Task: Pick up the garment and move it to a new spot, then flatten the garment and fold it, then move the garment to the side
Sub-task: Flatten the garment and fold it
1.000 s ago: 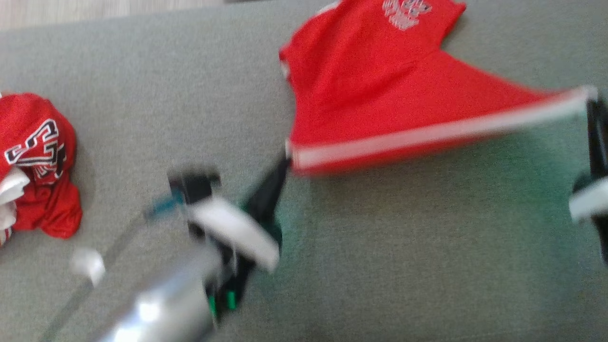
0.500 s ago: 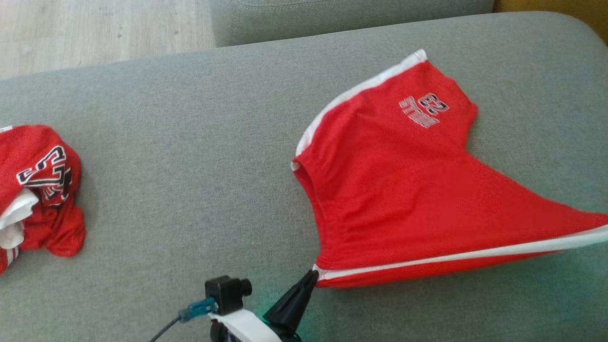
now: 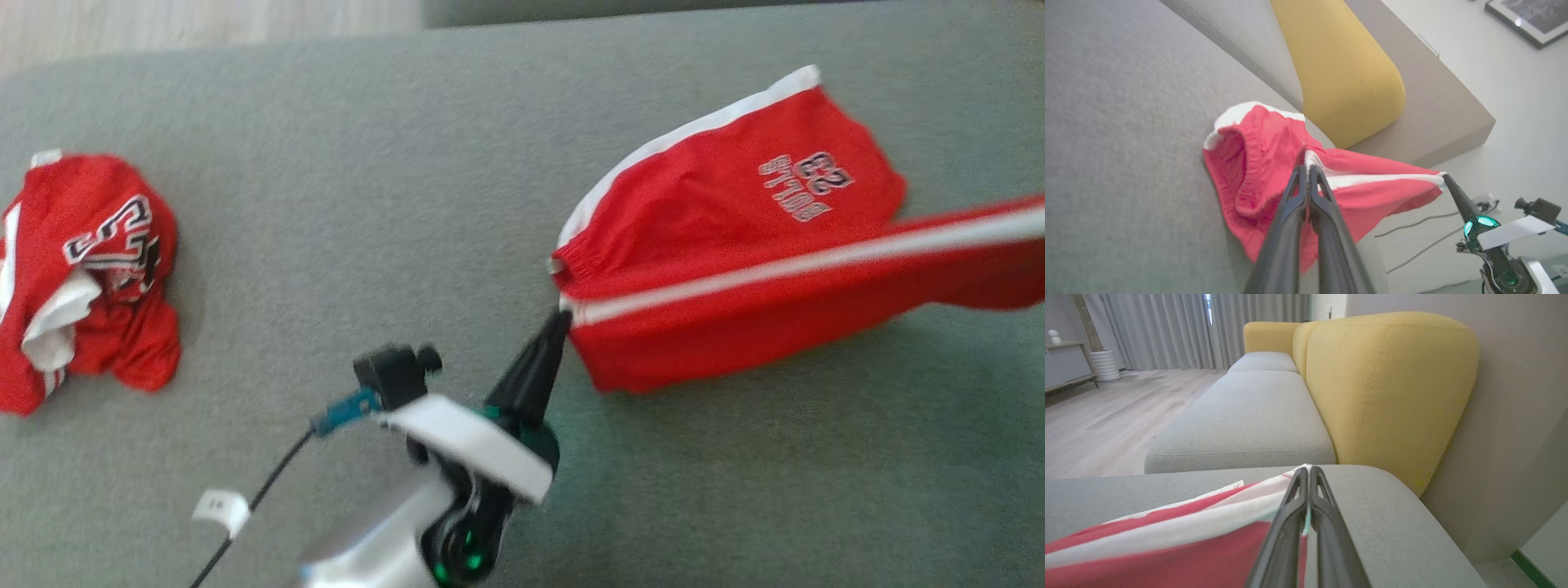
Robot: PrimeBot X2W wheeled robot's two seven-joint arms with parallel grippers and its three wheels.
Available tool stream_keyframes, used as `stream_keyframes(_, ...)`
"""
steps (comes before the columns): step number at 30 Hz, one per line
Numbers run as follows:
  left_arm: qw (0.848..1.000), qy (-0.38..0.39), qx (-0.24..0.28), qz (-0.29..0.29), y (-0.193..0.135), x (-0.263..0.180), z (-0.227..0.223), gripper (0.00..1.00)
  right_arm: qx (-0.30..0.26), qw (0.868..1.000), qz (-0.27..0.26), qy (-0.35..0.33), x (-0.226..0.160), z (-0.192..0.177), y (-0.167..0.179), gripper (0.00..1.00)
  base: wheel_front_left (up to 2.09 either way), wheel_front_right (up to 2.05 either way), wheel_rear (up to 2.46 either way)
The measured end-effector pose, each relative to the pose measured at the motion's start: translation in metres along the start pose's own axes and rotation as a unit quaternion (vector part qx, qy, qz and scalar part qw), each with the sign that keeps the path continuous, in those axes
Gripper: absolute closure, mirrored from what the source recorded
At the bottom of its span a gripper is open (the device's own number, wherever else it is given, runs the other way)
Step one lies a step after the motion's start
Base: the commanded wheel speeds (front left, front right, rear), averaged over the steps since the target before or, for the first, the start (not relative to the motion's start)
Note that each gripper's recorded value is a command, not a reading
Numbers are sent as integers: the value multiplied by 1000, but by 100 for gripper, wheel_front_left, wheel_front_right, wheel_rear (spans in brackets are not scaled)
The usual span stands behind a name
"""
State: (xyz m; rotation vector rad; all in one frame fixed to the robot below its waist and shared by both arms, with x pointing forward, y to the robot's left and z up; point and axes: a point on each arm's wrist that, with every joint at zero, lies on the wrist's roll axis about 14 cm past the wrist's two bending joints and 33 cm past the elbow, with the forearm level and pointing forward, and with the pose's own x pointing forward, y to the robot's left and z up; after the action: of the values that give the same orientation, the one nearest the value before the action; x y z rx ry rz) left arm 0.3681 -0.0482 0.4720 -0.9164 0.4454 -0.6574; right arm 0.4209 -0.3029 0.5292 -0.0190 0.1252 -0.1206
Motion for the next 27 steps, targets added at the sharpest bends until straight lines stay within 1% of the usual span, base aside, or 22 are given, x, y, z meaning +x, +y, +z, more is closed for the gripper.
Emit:
stream_keyframes(6, 998, -50, -28, 26, 18, 17, 34, 100, -18, 999, 41, 22, 61, -4, 31, 100, 0, 0, 0)
stream_keyframes(11, 997, -53, -34, 41, 35, 29, 47, 100, -29, 996, 64, 56, 107, -20, 52, 100, 0, 0, 0)
stream_keyframes(15, 997, -56, -24, 49, 49, 39, 63, 100, -41, 991, 83, 95, 138, -45, 72, 100, 0, 0, 0)
stream_keyframes(20, 997, -47, -17, 64, 67, 48, 71, 100, -51, 983, 105, 143, 162, -81, 97, 100, 0, 0, 0)
stream_keyframes(21, 997, -44, -19, 66, 69, 49, 70, 95, -51, 982, 107, 146, 165, -85, 100, 100, 0, 0, 0)
stream_keyframes(22, 997, -41, -23, 68, 71, 49, 69, 80, -53, 981, 111, 149, 169, -89, 104, 100, 0, 0, 0)
stream_keyframes(23, 997, -36, -26, 68, 72, 50, 66, 68, -54, 981, 114, 147, 172, -90, 108, 71, 0, 0, 0)
stream_keyframes(24, 997, -32, -26, 68, 73, 50, 64, 68, -53, 981, 117, 145, 174, -91, 111, 71, 0, 0, 0)
stream_keyframes(25, 997, -29, -25, 69, 74, 51, 62, 51, -53, 981, 120, 142, 176, -91, 113, 9, 0, 0, 0)
stream_keyframes(26, 997, -27, -21, 70, 74, 51, 61, 22, -50, 982, 122, 135, 177, -89, 115, 0, 0, 0, 0)
stream_keyframes(27, 997, -26, -18, 70, 74, 51, 61, 0, -45, 983, 122, 128, 178, -88, 115, 0, 0, 0, 0)
